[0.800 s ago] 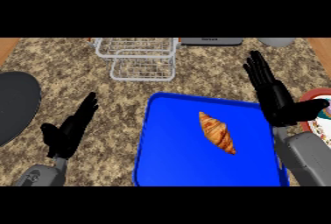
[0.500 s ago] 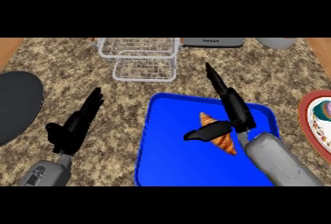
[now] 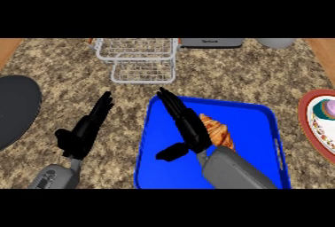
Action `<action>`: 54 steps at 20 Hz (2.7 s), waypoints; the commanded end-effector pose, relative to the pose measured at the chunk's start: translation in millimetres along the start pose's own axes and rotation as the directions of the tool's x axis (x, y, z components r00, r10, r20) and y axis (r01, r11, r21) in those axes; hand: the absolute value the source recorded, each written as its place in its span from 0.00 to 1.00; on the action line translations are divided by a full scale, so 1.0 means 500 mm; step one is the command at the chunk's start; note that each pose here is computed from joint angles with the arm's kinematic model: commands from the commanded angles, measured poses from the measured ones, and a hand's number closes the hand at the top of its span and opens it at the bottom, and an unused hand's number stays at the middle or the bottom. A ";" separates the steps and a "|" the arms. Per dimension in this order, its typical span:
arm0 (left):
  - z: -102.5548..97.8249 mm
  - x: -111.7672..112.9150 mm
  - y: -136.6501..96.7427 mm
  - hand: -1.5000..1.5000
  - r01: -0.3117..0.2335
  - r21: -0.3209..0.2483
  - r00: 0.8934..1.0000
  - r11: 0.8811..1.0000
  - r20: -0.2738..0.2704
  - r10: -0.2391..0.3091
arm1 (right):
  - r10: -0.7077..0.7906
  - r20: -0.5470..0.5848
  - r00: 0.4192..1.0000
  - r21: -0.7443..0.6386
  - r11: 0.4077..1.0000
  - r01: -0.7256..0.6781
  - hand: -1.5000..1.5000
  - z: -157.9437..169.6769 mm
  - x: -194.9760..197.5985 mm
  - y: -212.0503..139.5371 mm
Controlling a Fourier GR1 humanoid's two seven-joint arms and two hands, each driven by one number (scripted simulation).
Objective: Pick the croissant from the tray and place it in the tiered basket
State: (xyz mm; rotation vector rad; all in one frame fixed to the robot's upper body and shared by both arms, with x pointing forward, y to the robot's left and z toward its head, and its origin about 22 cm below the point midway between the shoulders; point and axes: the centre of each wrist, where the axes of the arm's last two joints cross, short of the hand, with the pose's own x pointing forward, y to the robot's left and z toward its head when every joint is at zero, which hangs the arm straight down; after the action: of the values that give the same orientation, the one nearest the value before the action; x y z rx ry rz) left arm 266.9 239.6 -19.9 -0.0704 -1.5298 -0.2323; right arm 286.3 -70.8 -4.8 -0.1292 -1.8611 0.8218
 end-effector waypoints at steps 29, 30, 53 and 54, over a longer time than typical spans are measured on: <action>-0.008 -0.018 -0.025 0.50 -0.004 0.030 1.000 1.000 -0.004 0.004 | 0.943 -0.196 0.270 0.455 0.331 -0.827 0.00 0.050 0.302 0.002; -0.004 -0.013 0.005 0.50 -0.005 0.010 1.000 1.000 0.000 0.005 | 0.954 -0.191 0.233 0.449 0.296 -0.843 0.00 0.078 0.286 0.019; -0.037 0.009 -0.033 0.50 -0.010 0.007 1.000 1.000 -0.003 0.010 | 0.936 -0.336 0.106 0.573 0.293 -0.765 0.00 0.058 0.109 -0.040; 0.000 -0.032 -0.045 0.50 -0.010 -0.003 1.000 1.000 -0.006 0.010 | 0.935 -0.332 0.123 0.577 0.304 -0.758 0.00 0.073 0.109 -0.045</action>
State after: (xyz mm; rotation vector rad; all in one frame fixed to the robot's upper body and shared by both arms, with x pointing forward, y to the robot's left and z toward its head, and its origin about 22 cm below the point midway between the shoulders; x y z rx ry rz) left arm 268.1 232.0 -25.0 -0.0767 -1.5271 -0.2267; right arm 235.9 -78.1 48.4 -1.2566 -0.8765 1.6392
